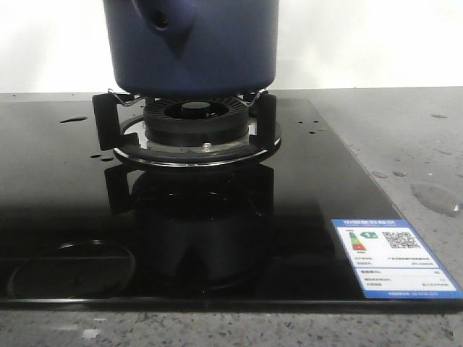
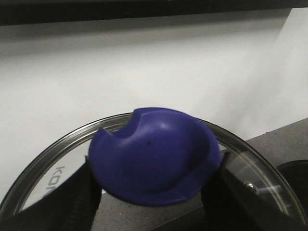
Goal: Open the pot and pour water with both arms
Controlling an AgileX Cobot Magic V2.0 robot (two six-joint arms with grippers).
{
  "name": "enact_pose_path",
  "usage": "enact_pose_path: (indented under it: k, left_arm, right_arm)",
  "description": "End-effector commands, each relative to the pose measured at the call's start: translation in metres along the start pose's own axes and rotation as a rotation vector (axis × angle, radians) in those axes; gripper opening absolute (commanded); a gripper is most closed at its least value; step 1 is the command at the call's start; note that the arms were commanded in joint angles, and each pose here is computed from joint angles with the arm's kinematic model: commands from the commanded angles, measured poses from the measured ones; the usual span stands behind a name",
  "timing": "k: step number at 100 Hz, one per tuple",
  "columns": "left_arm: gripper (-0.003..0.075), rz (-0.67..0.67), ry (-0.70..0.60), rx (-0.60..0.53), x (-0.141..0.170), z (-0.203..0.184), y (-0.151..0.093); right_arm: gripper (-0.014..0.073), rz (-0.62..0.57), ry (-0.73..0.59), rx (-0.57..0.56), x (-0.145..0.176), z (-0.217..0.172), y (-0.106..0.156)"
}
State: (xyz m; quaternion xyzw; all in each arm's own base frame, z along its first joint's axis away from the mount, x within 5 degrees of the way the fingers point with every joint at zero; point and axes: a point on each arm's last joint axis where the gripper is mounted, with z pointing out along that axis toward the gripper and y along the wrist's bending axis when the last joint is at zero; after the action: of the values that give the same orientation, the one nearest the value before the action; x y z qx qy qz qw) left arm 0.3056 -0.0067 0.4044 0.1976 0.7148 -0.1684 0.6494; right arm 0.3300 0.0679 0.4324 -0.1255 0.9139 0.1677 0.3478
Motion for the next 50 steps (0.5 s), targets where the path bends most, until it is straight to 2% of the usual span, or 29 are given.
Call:
enact_pose_path:
  k: [1, 28, 50]
  left_arm:
    - [0.0377, -0.015, -0.114, -0.003, -0.029, -0.013, -0.007]
    - [0.0377, -0.015, -0.114, -0.003, -0.029, -0.013, -0.007]
    - [0.0377, -0.015, -0.114, -0.003, -0.029, -0.013, -0.007]
  right_arm:
    - [-0.0057, -0.057, -0.129, -0.065, -0.020, -0.013, 0.026]
    - [-0.0057, -0.097, -0.290, -0.155, -0.048, 0.029, 0.064]
    - [-0.0057, -0.189, -0.460, -0.126, -0.058, 0.045, 0.073]
